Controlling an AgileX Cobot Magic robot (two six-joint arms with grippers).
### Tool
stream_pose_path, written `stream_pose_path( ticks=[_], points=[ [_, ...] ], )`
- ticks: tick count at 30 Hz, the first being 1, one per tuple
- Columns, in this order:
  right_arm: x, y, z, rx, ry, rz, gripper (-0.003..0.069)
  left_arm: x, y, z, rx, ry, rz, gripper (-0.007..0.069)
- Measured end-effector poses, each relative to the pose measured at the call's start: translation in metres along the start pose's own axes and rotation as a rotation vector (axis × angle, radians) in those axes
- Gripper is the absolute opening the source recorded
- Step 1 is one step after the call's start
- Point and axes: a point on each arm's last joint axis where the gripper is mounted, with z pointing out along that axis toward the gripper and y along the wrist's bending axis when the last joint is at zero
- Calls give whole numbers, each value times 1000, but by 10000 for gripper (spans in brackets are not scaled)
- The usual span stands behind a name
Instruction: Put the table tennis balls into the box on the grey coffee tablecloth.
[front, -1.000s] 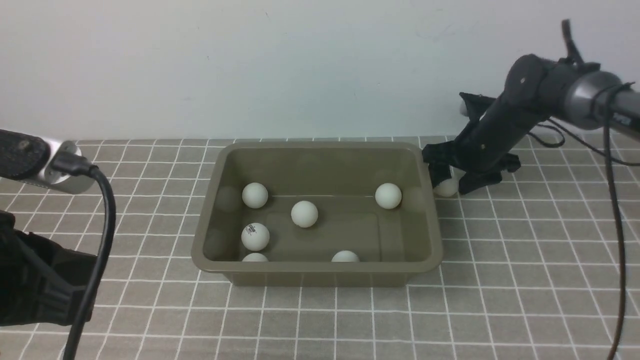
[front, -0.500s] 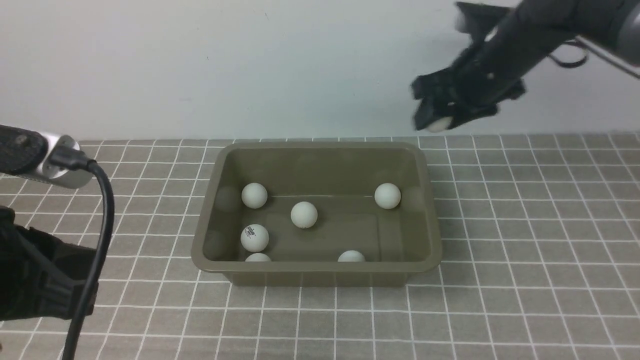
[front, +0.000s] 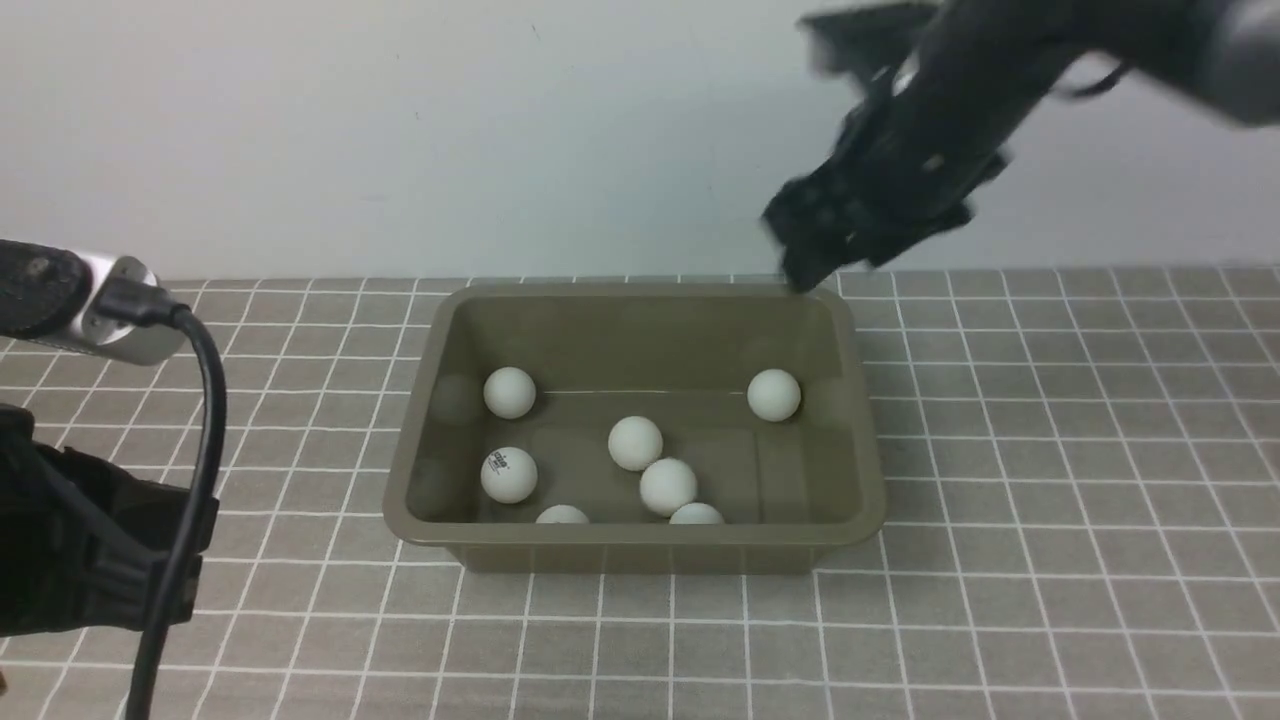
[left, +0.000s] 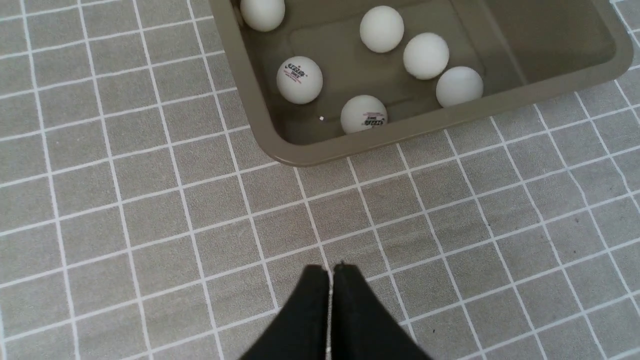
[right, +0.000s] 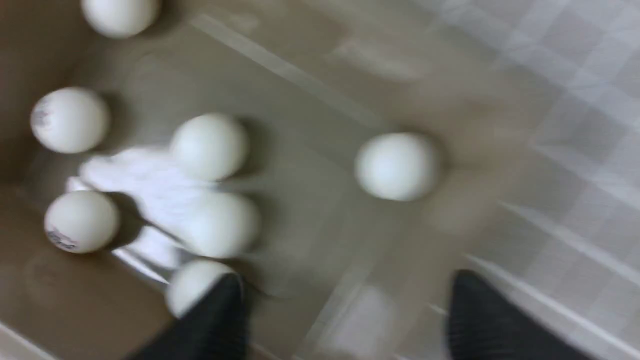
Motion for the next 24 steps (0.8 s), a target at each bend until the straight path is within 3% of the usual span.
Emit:
stream_pose_path(
  ticks=[1,3,6,7,9,12,14,20,24],
  points=[
    [10,-2,-35,37,-53,-1,251,1,0,0,2,6,-1,-5],
    [33,-3,-84,64,-118,15,106,2,0,0,4,19,3,-5],
    [86,-2,-135,71,-206,56,6,2,0,0,5,21,17,-5],
    [85,-2,-135,71,-213,58,4,2,0,0,5,21,17,-5],
    [145,-2,-152,42,-349,93,-11,2,0,0,5,21,20,-5],
    [185,-2,-153,15,-492,104,-13,2,0,0,5,21,20,-5],
    [236,-4,-146,0,-718,99,-13,1,0,0,4,16,20,-5],
    [331,-7,-136,-25,-1183,63,-13,-2,0,0,1,-24,19,-5],
    [357,-10,-129,-9,-1220,77,-13,-6,0,1,-1,-58,29,-5]
  ],
)
